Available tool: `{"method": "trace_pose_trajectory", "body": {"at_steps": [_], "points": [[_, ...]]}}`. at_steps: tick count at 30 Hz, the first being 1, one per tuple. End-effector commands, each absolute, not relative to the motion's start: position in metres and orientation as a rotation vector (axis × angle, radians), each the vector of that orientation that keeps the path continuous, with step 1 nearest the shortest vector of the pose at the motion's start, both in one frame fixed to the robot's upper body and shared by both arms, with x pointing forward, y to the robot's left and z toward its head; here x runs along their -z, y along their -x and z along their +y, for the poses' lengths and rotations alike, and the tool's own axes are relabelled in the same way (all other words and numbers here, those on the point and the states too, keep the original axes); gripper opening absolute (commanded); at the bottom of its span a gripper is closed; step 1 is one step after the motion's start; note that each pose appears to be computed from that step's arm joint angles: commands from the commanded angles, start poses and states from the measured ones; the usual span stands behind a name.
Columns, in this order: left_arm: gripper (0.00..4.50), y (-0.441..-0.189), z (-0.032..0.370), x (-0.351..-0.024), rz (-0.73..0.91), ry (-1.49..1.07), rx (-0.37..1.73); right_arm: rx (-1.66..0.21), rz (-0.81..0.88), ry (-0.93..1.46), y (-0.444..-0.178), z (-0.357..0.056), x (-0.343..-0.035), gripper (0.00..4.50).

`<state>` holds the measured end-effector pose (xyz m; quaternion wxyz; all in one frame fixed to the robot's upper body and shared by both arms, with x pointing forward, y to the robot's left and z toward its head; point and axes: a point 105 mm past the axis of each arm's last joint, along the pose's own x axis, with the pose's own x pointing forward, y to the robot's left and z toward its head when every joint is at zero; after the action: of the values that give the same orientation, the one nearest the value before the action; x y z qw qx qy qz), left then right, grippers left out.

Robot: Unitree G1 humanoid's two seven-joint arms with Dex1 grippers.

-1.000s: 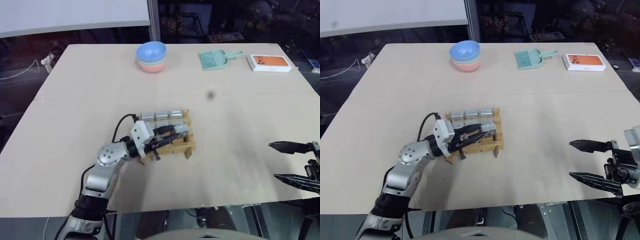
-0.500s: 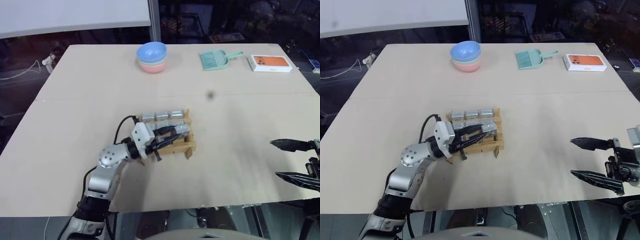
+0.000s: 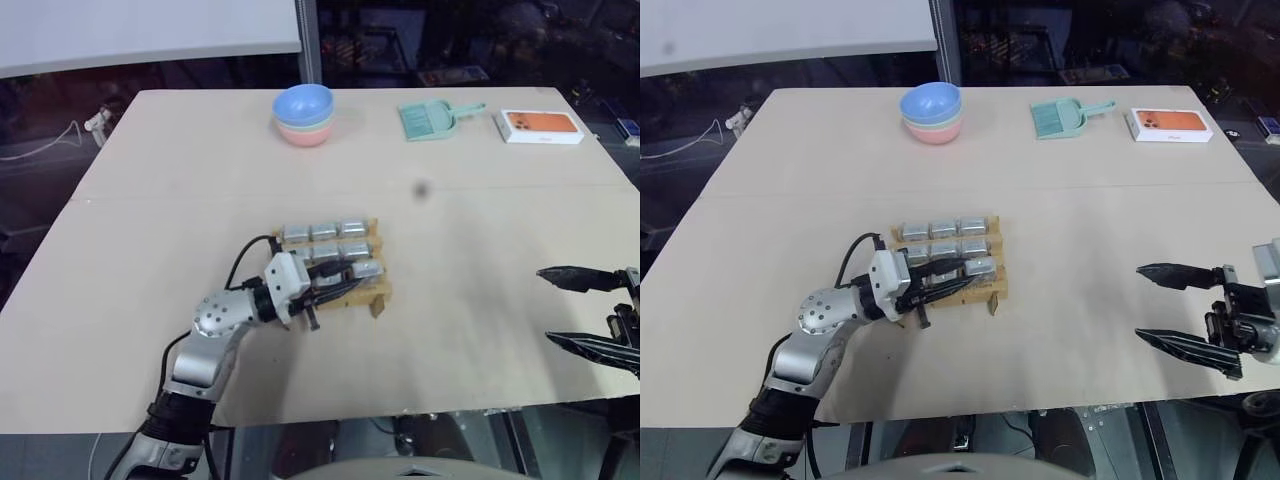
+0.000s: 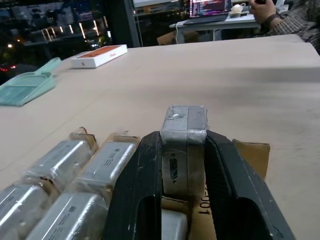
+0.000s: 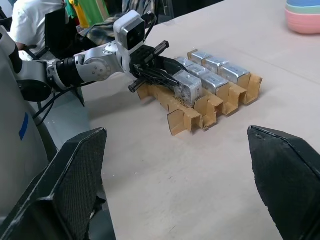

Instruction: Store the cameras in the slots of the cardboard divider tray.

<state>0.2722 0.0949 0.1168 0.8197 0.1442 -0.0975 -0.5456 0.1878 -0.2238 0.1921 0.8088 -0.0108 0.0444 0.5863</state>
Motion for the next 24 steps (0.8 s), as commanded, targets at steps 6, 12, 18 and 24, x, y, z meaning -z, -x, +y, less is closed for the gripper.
{"method": "trace_pose_trajectory", "body": {"at_steps": [6,12,18,24], "points": [[0.62,-0.279,0.103,-0.096,-0.101,-0.312,1.172,-1.258,0.049,0.03,-0.188,-0.226,-0.199,4.45],[0.62,-0.281,0.107,-0.091,-0.065,-0.32,1.185,-1.251,0.047,0.03,-0.187,-0.227,-0.196,4.45],[2.43,-0.279,0.106,-0.093,-0.088,-0.34,1.191,-1.246,0.046,0.031,-0.186,-0.229,-0.194,4.5],[4.45,-0.281,0.108,-0.103,-0.121,-0.304,1.162,-1.242,0.044,0.036,-0.186,-0.232,-0.193,4.5]]}}
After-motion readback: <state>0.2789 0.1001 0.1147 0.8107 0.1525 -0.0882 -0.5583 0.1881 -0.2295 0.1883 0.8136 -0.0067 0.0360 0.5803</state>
